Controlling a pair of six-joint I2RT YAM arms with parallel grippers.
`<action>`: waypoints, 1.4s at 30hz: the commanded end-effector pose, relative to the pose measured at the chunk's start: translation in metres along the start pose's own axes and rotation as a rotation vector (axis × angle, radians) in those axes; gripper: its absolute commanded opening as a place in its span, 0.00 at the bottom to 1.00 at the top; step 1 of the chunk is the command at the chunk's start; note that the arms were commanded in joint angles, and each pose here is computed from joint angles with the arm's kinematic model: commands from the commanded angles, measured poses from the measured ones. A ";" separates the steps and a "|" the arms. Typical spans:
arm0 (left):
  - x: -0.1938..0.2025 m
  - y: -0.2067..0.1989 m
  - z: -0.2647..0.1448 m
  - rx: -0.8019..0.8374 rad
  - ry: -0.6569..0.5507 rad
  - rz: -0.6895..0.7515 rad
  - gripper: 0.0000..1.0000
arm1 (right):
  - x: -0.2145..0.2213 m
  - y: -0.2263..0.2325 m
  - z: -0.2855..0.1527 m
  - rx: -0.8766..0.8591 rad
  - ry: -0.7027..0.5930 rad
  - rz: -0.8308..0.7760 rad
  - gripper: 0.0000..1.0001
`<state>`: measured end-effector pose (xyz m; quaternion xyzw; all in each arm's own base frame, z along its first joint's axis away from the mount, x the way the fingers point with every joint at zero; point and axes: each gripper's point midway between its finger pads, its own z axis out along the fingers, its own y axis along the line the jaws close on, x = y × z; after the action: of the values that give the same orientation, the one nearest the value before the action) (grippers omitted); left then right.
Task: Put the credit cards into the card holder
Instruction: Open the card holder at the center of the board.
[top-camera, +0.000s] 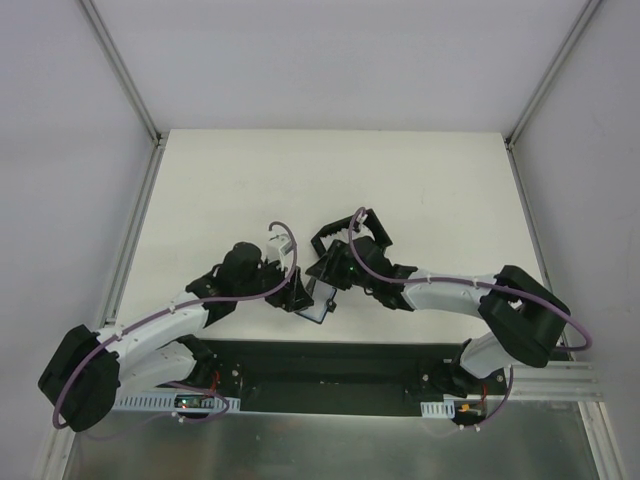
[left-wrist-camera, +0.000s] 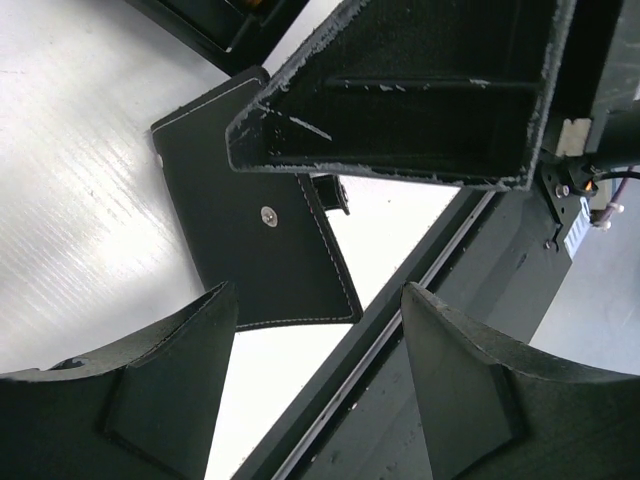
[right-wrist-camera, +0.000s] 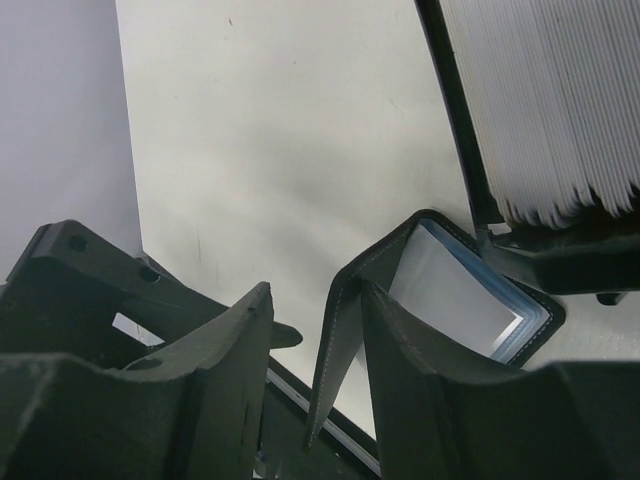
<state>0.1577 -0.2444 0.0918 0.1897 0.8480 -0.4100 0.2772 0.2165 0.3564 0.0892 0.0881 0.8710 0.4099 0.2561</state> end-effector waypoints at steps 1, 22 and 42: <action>-0.019 -0.004 0.003 -0.013 -0.024 0.049 0.65 | -0.011 0.030 0.001 -0.084 -0.021 -0.007 0.43; -0.011 0.032 0.008 -0.223 -0.003 -0.027 0.13 | -0.008 0.017 -0.007 -0.017 0.000 -0.070 0.43; -0.015 0.040 0.003 -0.324 -0.015 -0.168 0.00 | 0.024 0.017 -0.020 0.000 0.136 -0.199 0.31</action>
<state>0.1897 -0.2254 0.0675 0.0877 0.9106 -0.2972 0.2733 0.1903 0.3443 0.0945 0.0145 0.8910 0.3828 0.2437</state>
